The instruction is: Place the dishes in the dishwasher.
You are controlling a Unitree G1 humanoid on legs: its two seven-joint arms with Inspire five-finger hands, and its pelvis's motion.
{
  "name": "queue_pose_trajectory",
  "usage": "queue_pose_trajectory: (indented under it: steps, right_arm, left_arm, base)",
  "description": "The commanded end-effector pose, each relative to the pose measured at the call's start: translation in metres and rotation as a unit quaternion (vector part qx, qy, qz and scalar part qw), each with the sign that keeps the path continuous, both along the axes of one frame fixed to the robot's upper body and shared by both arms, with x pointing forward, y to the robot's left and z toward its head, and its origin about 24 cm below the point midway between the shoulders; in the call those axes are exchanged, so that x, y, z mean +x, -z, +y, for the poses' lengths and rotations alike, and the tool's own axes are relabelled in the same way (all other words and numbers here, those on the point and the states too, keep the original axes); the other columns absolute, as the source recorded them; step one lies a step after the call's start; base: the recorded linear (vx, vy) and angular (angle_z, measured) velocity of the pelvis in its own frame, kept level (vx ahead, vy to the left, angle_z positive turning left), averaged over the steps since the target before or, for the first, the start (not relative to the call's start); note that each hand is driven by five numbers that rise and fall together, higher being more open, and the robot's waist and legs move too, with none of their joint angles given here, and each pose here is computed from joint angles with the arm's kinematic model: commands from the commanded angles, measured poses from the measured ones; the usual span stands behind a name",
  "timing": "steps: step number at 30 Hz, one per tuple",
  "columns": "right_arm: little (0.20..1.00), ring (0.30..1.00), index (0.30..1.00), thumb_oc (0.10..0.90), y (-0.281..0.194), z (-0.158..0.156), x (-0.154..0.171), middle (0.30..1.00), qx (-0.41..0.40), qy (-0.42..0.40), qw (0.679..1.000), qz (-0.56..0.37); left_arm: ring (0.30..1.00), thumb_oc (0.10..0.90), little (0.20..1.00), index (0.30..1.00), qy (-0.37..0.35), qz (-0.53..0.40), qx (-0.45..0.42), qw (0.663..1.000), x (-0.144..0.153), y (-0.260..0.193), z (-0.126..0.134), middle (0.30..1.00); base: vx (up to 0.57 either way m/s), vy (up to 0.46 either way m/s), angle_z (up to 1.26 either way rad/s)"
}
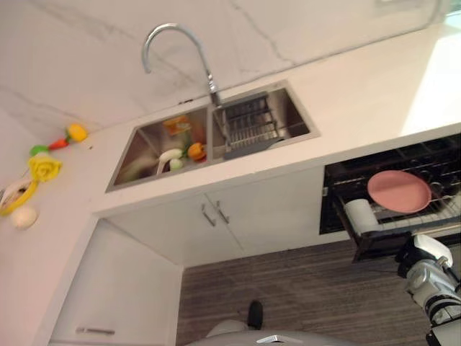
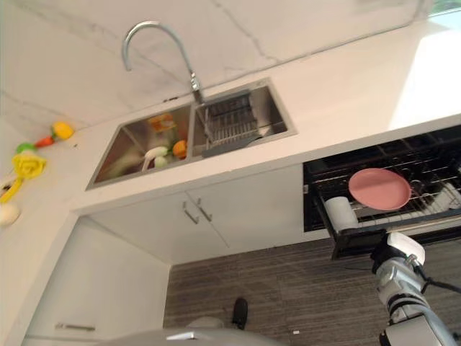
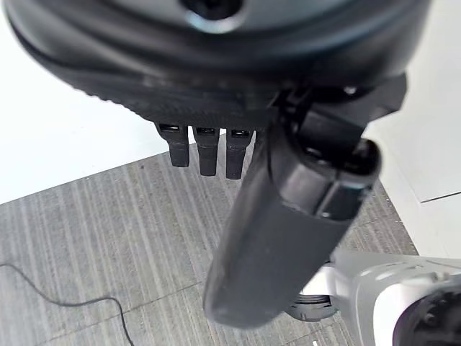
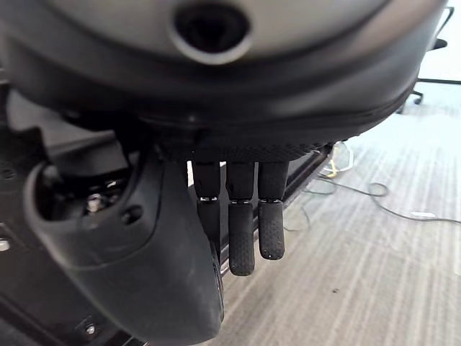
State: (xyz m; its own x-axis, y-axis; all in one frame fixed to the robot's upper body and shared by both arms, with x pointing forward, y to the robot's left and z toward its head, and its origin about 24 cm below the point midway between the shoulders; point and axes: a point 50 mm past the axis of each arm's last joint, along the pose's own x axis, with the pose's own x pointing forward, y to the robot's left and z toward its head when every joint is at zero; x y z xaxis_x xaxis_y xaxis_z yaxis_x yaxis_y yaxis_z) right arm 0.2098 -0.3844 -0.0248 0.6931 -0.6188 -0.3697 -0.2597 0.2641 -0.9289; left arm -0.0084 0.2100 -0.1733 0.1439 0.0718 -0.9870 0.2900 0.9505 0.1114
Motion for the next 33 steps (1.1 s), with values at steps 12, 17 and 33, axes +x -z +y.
queue_pose_trajectory:
  steps: [12,17,33]
  right_arm:
    - [0.622,0.622,0.622,0.615,-0.184,0.069,0.152,0.622,-0.156,-0.249,0.919,-0.263]
    - [0.900,0.900,0.900,0.800,-0.156,0.078,0.149,0.900,-0.114,-0.244,0.930,-0.249]
    - [0.900,0.900,0.900,0.800,0.095,0.100,-0.054,0.900,0.236,0.010,0.969,0.071]
  left_arm:
    - [0.900,0.800,0.900,0.900,-0.043,-0.103,0.061,0.992,0.062,-0.017,0.052,0.900]
    - [0.900,0.800,0.900,0.900,-0.071,-0.117,0.067,0.988,0.065,-0.020,0.059,0.900]
    - [0.900,0.800,0.900,0.900,-0.116,-0.081,-0.006,0.990,0.054,-0.011,0.040,0.900]
  base:
    - [-0.02,-0.026,0.08]
    - [0.06,0.027,0.03]
    - [0.09,0.132,0.00]
